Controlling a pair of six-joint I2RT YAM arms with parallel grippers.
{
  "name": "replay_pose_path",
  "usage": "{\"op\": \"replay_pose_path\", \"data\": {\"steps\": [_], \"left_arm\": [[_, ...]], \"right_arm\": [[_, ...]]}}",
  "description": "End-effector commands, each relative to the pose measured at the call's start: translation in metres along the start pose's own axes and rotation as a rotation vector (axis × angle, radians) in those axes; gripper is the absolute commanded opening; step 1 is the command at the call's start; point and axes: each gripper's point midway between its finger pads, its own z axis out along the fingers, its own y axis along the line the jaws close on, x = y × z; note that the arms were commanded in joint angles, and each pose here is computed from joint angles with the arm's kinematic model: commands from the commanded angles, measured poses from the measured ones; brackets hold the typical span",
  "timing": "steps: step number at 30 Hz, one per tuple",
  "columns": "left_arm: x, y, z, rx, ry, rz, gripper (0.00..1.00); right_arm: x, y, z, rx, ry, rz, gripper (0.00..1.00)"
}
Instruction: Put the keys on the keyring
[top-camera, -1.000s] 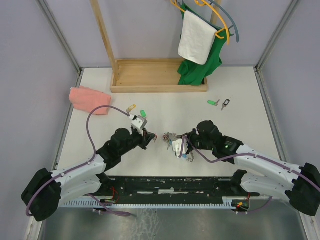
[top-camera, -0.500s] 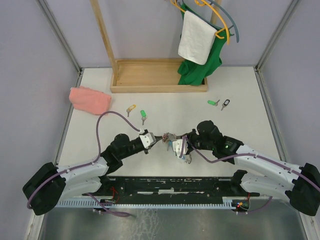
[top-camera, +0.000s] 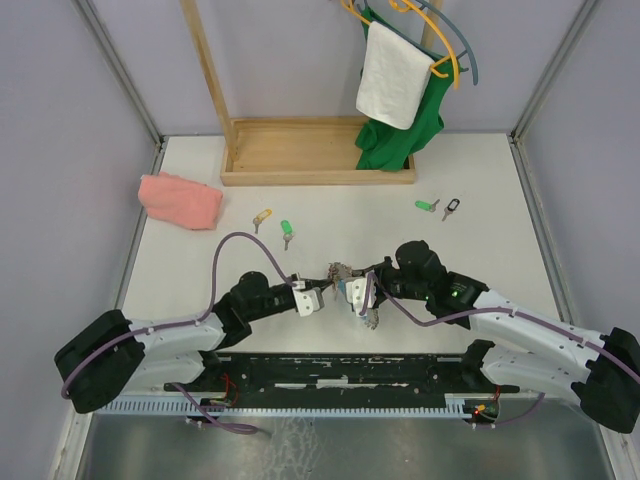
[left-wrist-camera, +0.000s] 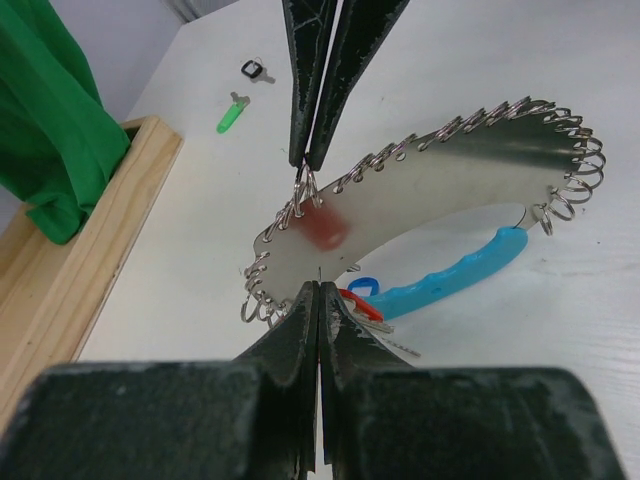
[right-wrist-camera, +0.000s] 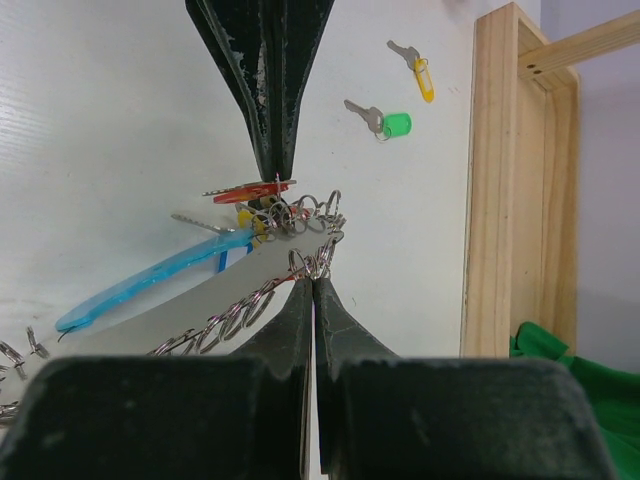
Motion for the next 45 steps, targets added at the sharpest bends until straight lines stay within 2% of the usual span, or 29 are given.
{"op": "replay_pose_path", "data": {"steps": [1,13,25,45], "left_arm": [[-0.021,0.012,0.005,-0.042,-0.081,0.110,0.03],[-0.033,0.011,0.008,-0.045,-0.132,0.127,0.03],[-0.030,0.009,0.013,-0.045,-0.127,0.118,0.03],[-0.034,0.012,0.017,-0.060,-0.142,0.095,0.03]], "right_arm": [[-0.028,-0.029,-0.003,0.092,-0.091,-0.036,0.01],[-0.023,-0.030,-0.001,0.106,-0.068,0.005,0.01],[-0.022,-0.034,0.001,0.129,-0.069,0.067,0.01],[-0.025,-0.033,0.003,0.120,-0.082,0.080,0.01]]}}
